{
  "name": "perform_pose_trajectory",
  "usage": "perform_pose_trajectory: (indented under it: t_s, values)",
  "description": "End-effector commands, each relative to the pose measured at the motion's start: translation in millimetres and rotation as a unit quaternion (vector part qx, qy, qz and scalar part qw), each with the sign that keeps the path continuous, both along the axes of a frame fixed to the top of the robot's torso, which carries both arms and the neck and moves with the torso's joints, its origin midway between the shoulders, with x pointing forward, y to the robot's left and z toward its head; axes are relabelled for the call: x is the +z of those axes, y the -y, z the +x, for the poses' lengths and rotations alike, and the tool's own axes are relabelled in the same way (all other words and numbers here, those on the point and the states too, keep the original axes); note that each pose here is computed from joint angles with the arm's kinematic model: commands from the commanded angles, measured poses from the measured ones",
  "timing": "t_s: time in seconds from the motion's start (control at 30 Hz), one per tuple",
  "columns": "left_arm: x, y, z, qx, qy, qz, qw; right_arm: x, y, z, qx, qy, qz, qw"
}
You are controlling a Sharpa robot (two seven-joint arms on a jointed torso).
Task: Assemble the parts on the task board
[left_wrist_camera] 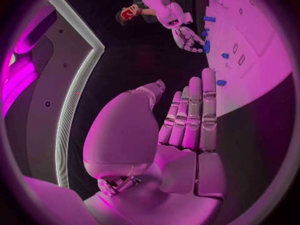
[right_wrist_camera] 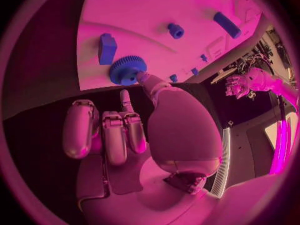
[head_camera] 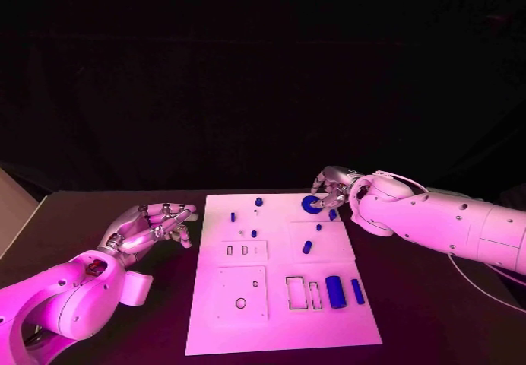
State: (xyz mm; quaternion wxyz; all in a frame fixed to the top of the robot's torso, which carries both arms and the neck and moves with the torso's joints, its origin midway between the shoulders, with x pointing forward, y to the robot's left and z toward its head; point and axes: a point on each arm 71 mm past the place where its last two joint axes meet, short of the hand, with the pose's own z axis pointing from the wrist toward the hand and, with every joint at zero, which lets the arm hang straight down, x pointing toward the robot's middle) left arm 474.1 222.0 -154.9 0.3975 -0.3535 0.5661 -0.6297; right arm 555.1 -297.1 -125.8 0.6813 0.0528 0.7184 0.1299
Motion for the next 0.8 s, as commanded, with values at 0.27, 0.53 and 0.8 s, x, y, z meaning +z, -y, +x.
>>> perform_pose_trajectory:
  t_s: [0.27,0.53,0.8]
  values:
    - [0.9,1.7,-0.7,-0.011,0.005,-0.001,1.000,-7.4,-0.3,-2.6,-0.002,-0.035,-0.012,0.999]
    - [0.6,0.9,-0.2,-0.010,0.005,0.000,1.000,-9.7,0.3,-2.7,-0.002,-0.040,-0.013,0.999]
    - [0.1,-0.2,0.4,-0.008,0.005,0.001,1.000,-10.5,0.6,-3.5,-0.001,-0.040,-0.013,0.999]
